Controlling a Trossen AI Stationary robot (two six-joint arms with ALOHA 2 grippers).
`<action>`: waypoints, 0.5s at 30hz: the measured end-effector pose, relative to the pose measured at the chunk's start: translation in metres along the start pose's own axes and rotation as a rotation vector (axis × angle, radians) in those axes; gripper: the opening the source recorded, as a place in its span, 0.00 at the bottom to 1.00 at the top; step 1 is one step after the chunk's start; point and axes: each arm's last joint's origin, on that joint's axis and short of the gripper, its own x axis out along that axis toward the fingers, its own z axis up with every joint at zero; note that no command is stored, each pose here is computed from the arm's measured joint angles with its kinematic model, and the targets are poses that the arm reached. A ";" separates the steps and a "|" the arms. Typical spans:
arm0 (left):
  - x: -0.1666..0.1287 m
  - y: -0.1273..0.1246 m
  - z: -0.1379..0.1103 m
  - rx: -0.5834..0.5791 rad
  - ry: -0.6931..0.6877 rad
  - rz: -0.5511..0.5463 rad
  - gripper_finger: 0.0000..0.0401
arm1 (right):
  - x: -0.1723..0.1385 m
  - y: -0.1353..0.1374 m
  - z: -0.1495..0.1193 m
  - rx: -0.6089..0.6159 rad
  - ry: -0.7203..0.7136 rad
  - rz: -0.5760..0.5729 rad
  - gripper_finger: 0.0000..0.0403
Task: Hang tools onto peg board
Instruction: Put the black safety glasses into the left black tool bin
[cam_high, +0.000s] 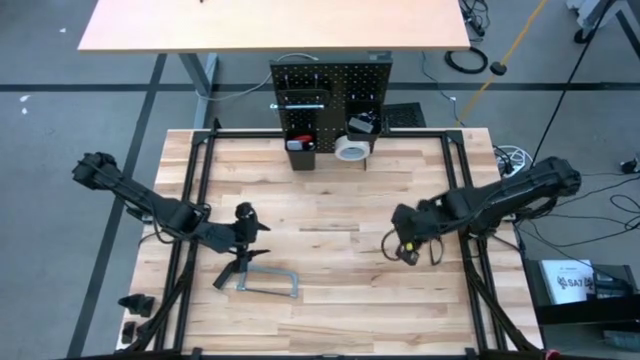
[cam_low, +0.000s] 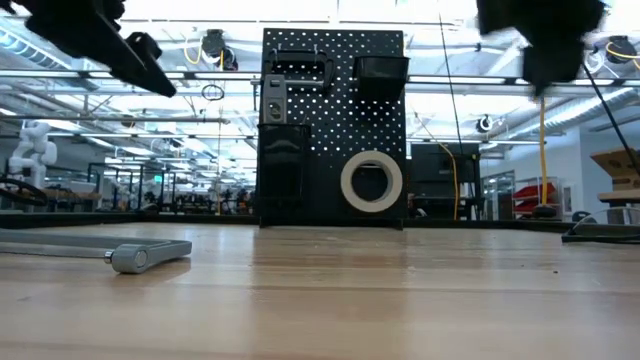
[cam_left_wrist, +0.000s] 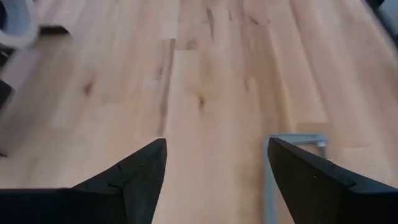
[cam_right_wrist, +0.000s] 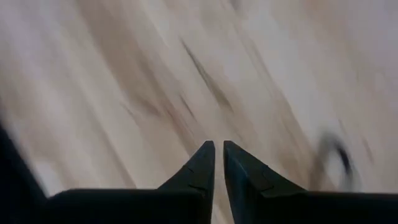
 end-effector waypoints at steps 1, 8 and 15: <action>0.001 0.000 0.000 0.024 -0.003 0.014 0.71 | 0.005 -0.002 -0.006 0.019 0.068 -0.045 0.08; 0.007 0.003 0.004 0.077 -0.027 0.045 0.71 | 0.017 -0.016 -0.023 0.069 0.272 -0.336 0.29; 0.010 0.009 0.007 0.055 -0.029 0.049 0.71 | 0.029 -0.043 -0.012 0.065 0.249 -0.481 0.54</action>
